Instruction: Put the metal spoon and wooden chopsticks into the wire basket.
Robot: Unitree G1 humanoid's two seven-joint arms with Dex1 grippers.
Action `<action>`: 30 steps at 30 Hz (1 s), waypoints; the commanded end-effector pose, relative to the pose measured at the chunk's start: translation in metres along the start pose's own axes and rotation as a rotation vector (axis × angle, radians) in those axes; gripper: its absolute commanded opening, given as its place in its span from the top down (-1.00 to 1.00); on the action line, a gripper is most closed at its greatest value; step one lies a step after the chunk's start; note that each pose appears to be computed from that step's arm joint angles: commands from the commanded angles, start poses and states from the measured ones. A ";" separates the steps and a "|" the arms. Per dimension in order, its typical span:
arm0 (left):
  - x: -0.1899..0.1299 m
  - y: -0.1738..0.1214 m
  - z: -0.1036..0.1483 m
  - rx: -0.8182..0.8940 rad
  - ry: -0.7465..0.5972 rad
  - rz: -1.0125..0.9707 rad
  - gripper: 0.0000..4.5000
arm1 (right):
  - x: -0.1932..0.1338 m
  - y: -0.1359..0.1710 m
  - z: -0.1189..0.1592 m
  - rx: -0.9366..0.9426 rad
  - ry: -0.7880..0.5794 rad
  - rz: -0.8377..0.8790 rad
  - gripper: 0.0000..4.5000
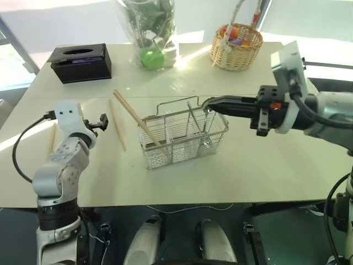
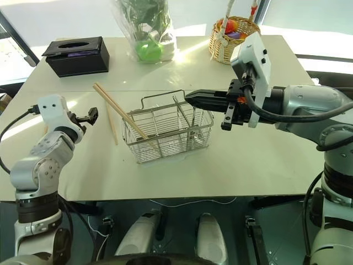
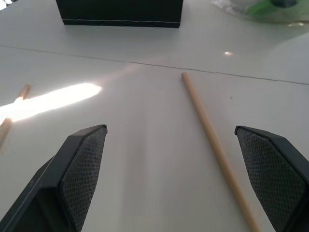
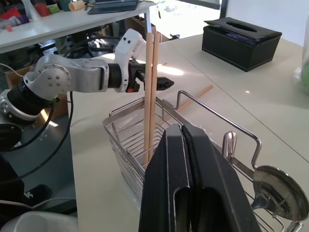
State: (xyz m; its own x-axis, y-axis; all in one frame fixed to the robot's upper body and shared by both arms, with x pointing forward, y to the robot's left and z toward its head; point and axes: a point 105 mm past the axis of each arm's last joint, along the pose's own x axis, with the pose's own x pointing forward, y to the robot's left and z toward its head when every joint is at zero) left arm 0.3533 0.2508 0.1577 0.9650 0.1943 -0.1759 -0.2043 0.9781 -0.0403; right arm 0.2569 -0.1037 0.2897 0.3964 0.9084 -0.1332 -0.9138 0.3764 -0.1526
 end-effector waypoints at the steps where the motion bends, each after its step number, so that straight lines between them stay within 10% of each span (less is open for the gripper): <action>1: 0.009 -0.004 0.010 0.012 -0.004 0.032 -1.00 | -0.003 0.003 0.011 -0.043 -0.033 0.006 0.99; 30: 0.060 -0.017 -0.055 0.075 0.355 0.180 -1.00 | -0.003 -0.002 0.028 -0.052 -0.099 -0.016 0.99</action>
State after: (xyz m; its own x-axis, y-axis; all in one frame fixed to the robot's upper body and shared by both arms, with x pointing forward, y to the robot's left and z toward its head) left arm 0.4168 0.2307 0.1207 0.8545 0.3105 -0.4165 -0.3023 0.9492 0.0874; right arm 0.2611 -0.1007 0.3013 0.4019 0.9118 -0.0845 -0.9093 0.3864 -0.1547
